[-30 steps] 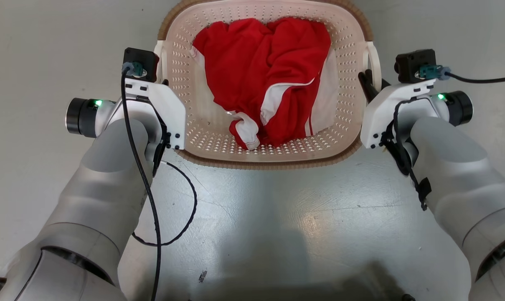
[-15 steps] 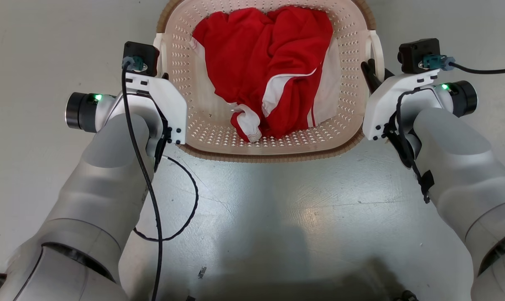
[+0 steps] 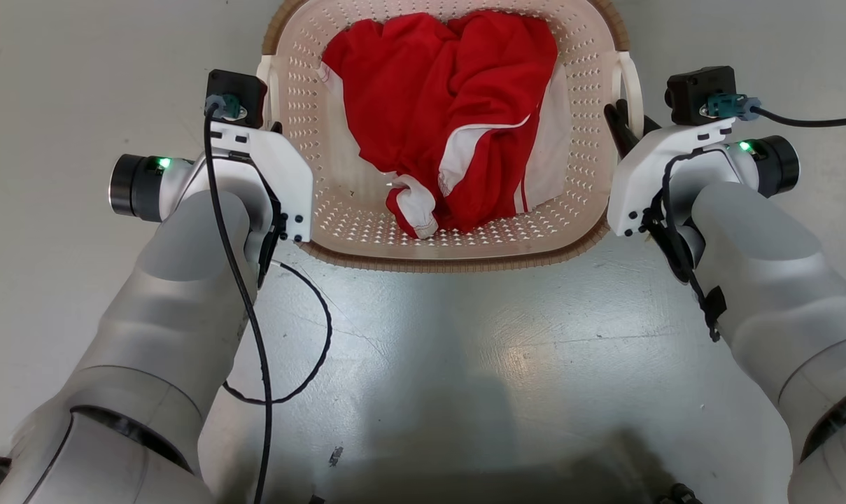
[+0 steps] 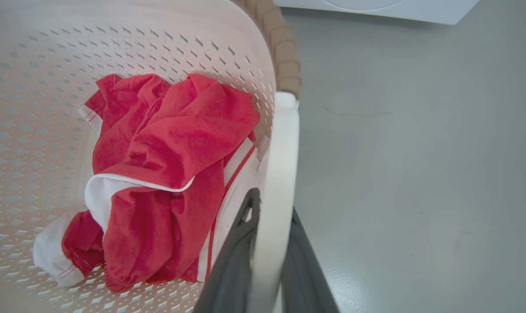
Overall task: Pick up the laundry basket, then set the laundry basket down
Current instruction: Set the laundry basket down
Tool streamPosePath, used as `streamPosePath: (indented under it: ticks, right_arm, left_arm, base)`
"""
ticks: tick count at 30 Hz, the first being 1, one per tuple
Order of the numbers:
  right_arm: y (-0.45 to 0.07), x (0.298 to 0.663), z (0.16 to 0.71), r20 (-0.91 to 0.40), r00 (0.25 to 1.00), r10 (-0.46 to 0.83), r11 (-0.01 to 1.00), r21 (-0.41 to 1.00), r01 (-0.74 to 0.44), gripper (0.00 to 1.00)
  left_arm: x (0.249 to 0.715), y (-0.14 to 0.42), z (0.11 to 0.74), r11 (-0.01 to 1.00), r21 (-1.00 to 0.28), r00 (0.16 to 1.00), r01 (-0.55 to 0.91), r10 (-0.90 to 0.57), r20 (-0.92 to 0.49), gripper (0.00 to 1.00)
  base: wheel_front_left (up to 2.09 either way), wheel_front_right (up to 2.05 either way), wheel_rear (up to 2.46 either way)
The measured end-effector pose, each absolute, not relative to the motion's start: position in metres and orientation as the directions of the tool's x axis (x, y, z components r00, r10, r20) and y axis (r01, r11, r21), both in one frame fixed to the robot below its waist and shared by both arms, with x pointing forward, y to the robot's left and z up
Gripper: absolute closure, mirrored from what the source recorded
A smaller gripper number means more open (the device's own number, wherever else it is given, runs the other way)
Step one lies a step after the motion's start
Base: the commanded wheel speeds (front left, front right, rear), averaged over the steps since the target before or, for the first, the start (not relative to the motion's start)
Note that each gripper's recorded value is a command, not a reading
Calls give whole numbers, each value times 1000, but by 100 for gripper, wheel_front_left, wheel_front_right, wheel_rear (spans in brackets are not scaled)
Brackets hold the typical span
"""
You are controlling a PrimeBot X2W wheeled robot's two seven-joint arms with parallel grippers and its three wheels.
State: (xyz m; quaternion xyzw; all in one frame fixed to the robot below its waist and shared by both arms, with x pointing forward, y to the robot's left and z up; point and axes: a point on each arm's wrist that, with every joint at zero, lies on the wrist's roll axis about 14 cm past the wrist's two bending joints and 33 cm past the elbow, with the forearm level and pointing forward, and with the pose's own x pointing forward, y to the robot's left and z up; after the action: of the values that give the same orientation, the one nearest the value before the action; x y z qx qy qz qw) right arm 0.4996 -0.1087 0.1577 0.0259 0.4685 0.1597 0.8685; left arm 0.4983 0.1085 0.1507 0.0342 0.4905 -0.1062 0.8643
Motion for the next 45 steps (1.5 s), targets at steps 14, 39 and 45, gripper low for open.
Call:
streamPosePath:
  ticks: [14, 39, 45]
  right_arm:
    - [-111, 498, 153, -811, 503, 298, 948, 192, -253, 0]
    - [-119, 510, 183, -774, 570, 277, 958, 178, -224, 0]
    - [-125, 508, 200, -749, 610, 259, 965, 176, -194, 0]
  left_arm:
    - [497, 117, 146, 987, -13, 497, 163, -94, -863, 0]
    - [511, 117, 173, 990, -9, 558, 144, -89, -825, 0]
    - [509, 118, 189, 994, -35, 596, 106, -92, -797, 0]
  base:
    - [0, 0, 0]
    - [0, 0, 0]
    - [0, 0, 0]
